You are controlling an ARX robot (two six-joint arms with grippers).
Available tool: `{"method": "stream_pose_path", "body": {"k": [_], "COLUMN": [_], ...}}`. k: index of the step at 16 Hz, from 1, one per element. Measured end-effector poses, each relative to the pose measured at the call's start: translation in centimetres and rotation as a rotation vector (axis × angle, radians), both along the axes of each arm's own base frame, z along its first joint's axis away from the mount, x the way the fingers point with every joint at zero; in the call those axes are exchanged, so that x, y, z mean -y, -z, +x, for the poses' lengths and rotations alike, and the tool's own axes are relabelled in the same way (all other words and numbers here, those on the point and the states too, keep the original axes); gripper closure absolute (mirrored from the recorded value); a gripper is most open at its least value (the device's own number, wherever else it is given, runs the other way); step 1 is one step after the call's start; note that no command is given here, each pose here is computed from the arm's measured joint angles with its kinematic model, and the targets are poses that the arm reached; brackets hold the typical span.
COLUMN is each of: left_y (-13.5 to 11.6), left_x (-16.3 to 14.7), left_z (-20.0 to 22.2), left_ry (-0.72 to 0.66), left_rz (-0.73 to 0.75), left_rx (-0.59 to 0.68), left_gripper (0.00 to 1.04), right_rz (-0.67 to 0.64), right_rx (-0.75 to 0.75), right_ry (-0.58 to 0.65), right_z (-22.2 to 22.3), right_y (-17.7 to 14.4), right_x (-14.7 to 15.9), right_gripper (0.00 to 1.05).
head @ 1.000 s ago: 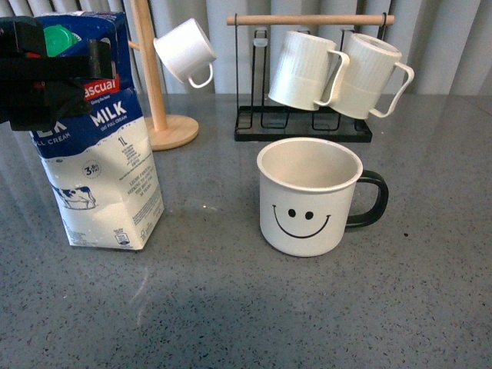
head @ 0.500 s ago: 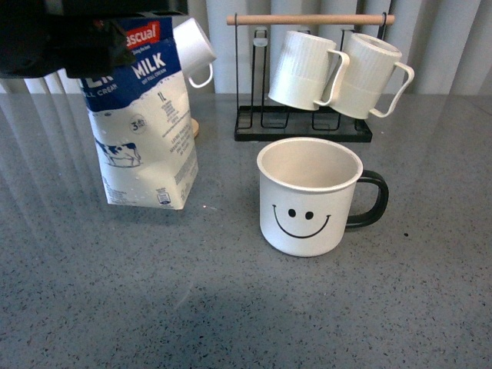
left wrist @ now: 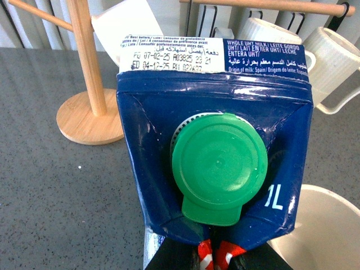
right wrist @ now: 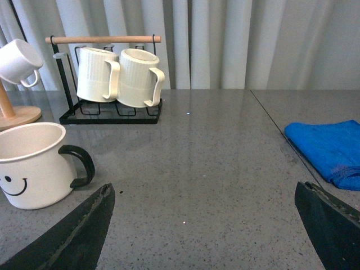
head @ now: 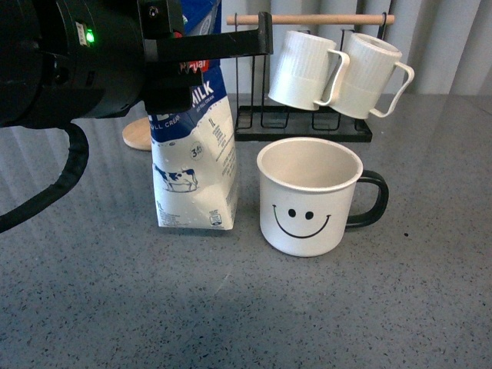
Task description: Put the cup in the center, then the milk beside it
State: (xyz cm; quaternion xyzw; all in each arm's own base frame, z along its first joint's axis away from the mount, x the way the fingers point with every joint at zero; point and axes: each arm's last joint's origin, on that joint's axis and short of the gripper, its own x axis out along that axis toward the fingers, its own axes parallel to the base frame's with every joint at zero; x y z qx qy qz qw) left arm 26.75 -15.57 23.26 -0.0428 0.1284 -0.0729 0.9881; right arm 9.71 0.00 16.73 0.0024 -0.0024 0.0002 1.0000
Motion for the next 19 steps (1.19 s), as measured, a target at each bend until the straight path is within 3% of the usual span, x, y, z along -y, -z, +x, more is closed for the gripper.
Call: {"method": "stream_pose_path", "body": {"k": [10, 14, 18, 19], "left_y": [1.6, 1.3, -0.3, -0.7], "left_x": [1.6, 1.6, 1.4, 1.3], "left_z": [0.1, 0.2, -0.6, -0.8], "left_ry": [0.029, 0.030, 0.047, 0.051], "left_rz": [-0.011, -0.019, -0.042, -0.048], "left_rx": [-0.021, -0.002, 0.033, 0.043], "left_gripper": [0.99, 0.62, 0.08, 0.06], "right_rz": [0.000, 0.000, 0.000, 0.000], "right_rx": [0.000, 0.000, 0.000, 0.000], "right_ry": [0.000, 0.000, 0.000, 0.000], "right_z": [0.0, 0.0, 0.0, 0.0], "right_y": [0.0, 0.0, 0.0, 0.0], "right_x": [0.0, 0.0, 0.0, 0.0], "right_gripper": [0.07, 0.07, 0.07, 0.07]}}
